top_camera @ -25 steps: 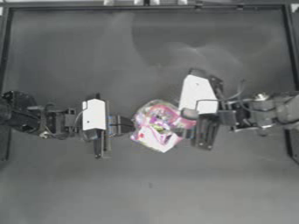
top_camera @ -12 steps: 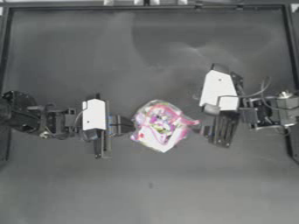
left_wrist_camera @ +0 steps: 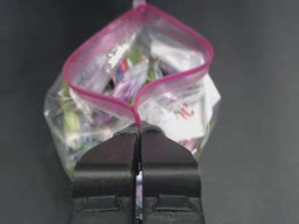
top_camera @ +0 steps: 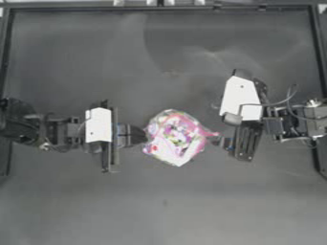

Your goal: Put candy in bag

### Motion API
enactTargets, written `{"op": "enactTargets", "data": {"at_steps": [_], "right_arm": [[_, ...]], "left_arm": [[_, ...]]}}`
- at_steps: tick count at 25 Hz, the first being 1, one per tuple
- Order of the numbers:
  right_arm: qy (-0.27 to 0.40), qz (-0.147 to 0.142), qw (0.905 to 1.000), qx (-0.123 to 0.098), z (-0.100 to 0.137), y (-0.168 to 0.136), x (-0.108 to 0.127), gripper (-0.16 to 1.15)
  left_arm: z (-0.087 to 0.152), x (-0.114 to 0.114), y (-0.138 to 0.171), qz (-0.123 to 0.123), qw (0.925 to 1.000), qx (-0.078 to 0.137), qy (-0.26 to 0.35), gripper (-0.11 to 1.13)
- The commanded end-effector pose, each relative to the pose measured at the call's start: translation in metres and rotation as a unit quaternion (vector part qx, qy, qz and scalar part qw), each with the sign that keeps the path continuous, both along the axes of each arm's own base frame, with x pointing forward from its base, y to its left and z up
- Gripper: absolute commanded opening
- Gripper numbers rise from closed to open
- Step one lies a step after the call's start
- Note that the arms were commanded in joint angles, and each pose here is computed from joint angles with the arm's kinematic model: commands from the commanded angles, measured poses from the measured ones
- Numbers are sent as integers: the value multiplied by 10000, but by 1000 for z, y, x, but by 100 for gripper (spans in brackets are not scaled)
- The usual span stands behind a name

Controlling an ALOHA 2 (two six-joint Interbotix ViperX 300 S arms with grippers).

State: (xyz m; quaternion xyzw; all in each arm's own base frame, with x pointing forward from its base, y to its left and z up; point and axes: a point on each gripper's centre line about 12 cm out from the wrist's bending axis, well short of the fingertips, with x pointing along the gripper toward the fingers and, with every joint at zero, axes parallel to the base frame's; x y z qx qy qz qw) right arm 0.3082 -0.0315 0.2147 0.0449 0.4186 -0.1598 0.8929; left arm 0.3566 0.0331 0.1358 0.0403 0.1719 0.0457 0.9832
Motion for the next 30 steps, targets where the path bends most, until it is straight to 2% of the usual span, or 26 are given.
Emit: {"op": "enactTargets", "data": {"at_steps": [1, 24, 27, 30], "right_arm": [[-168, 5, 9999, 14, 10, 1, -1, 102], [-187, 9, 9998, 41, 10, 1, -3, 102], [-189, 3, 9998, 46, 10, 1, -3, 102], [-189, 3, 9998, 46, 10, 1, -3, 102]], "left_arm": [[26, -1, 0, -9, 9996, 46, -273, 7], [31, -20, 1, 42, 9999, -5, -100, 7], [31, -19, 2, 91, 9999, -48, -74, 11], [31, -18, 3, 115, 9999, -64, -68, 30]]}}
